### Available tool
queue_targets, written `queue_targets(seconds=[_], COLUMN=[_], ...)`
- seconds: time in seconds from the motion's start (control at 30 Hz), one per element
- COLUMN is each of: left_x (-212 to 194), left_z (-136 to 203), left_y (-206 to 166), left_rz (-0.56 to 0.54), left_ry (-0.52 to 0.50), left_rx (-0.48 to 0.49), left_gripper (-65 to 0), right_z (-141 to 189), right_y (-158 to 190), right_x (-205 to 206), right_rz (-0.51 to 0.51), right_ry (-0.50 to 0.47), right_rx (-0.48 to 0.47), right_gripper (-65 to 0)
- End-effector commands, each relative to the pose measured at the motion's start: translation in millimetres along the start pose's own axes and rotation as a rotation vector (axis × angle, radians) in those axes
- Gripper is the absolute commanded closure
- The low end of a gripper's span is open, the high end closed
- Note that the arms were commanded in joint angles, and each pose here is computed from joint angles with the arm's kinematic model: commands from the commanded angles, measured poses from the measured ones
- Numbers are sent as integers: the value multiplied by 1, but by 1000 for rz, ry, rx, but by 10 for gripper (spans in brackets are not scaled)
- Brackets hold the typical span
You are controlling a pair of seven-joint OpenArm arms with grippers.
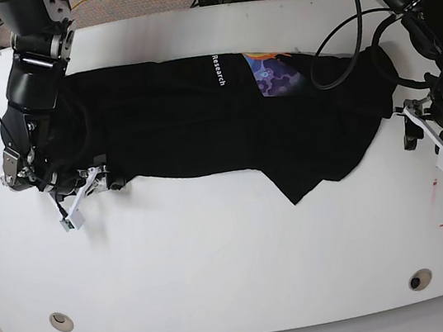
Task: Fold the T-shirt properly
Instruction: 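Lower the right gripper onto the shirt's hem corner and grasp it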
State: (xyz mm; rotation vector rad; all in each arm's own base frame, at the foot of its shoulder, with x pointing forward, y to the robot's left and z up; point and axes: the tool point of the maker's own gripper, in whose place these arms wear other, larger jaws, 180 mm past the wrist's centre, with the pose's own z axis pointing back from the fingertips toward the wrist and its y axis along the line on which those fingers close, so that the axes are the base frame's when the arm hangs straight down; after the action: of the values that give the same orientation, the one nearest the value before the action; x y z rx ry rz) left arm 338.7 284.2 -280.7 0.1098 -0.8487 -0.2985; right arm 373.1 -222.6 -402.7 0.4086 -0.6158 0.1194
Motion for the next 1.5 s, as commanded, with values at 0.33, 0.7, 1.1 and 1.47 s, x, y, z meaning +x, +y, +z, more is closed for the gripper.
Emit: queue_targets(seconds=[0.33,0.7,1.1,1.47], left_x=[14,13,14,16], left_z=[8,6,6,5], left_y=[12,11,11,13], left_rz=[-17,-16,-11,-8], left_ry=[-53,-48,-55,-58], left_rx=[31,24,23,20], left_gripper=[-359,-356,-355,-357], right_z=[-10,-23,-30,-28], right_y=[12,32,47,47], right_x=[-4,-6,-12,-12], right_rz=[-50,-63,7,-8], right_ry=[-2,-9,40,27], right_rx=[42,88,107,115], right_gripper=[-535,-528,-459,-374])
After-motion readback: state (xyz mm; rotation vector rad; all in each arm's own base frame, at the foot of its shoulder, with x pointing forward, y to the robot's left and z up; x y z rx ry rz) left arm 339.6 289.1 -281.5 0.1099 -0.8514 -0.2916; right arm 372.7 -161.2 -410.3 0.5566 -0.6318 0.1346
